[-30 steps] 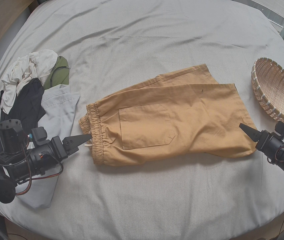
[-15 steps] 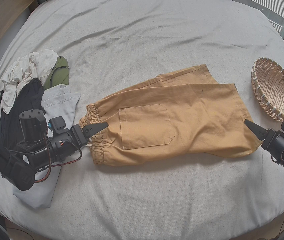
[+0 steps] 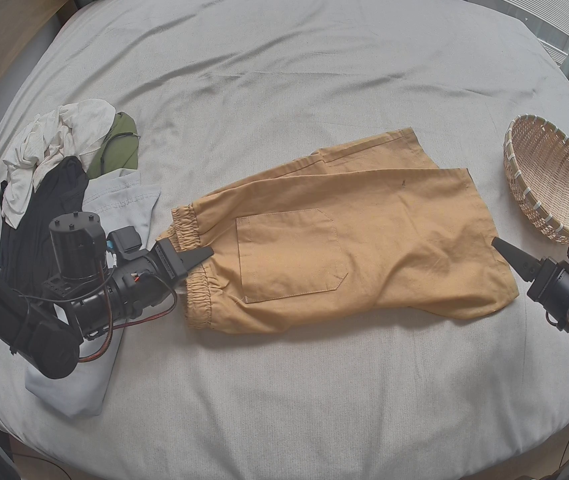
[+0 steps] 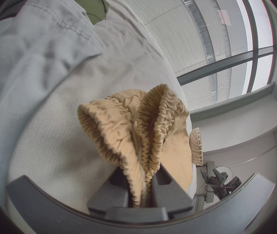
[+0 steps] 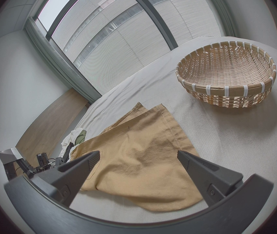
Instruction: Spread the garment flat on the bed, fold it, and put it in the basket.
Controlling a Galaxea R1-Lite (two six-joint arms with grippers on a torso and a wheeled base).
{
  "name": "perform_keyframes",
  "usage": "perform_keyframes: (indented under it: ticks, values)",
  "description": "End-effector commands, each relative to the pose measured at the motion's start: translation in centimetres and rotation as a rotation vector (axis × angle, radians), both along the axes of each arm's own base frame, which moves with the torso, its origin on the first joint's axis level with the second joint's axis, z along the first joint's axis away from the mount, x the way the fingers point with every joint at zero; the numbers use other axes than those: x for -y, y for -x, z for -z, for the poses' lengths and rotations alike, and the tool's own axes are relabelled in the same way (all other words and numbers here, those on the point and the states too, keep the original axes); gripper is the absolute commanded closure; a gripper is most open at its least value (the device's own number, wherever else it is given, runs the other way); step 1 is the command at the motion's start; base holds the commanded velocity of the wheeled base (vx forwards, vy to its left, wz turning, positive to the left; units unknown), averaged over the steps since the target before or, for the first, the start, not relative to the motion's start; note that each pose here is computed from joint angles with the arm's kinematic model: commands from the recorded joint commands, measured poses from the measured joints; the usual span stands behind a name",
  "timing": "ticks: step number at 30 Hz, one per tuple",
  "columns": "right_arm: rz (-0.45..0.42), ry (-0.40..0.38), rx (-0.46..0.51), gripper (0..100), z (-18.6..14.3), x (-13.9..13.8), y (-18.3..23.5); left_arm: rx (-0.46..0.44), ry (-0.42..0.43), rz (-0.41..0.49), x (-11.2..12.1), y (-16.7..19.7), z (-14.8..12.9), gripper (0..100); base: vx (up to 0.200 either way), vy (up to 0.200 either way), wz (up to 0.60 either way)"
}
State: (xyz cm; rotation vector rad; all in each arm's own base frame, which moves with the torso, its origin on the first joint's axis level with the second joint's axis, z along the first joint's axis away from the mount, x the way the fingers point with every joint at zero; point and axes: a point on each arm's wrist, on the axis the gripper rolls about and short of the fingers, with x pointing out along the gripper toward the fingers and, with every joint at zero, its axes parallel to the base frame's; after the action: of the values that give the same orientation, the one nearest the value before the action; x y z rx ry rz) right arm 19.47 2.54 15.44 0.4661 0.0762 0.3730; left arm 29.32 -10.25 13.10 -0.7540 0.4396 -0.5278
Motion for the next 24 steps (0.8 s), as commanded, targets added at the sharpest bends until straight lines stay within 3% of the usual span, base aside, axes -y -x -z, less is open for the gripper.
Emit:
perform_keyframes:
  ticks: [1, 10, 17, 18, 24]
  values:
    - [0.0, -0.001, -0.003, 0, 0.1, 0.0, 0.1, 0.012, 0.023, -0.023, -1.8, 2.5, -2.0, 100, 0.0, 0.0, 0.0]
    - [-0.005, 0.0, -0.01, 0, 0.2, -0.1, 0.2, -0.127, 0.002, -0.034, -4.6, 6.0, -2.8, 100, 0.0, 0.0, 0.0]
    - [-0.008, 0.002, -0.03, 0, 0.7, -0.1, 0.5, -0.244, -0.022, -0.037, -5.4, 6.9, -0.9, 100, 0.0, 0.0, 0.0]
    - [-0.01, 0.002, -0.032, 0, 0.7, -0.1, 0.5, -0.247, -0.023, -0.037, -5.3, 6.9, -0.8, 0, 0.0, 0.0, 0.0]
    - [-0.01, 0.001, -0.024, 0, 0.6, -0.1, 0.4, -0.256, -0.031, -0.063, -5.8, 6.7, -0.4, 0, 0.0, 0.0, 0.0]
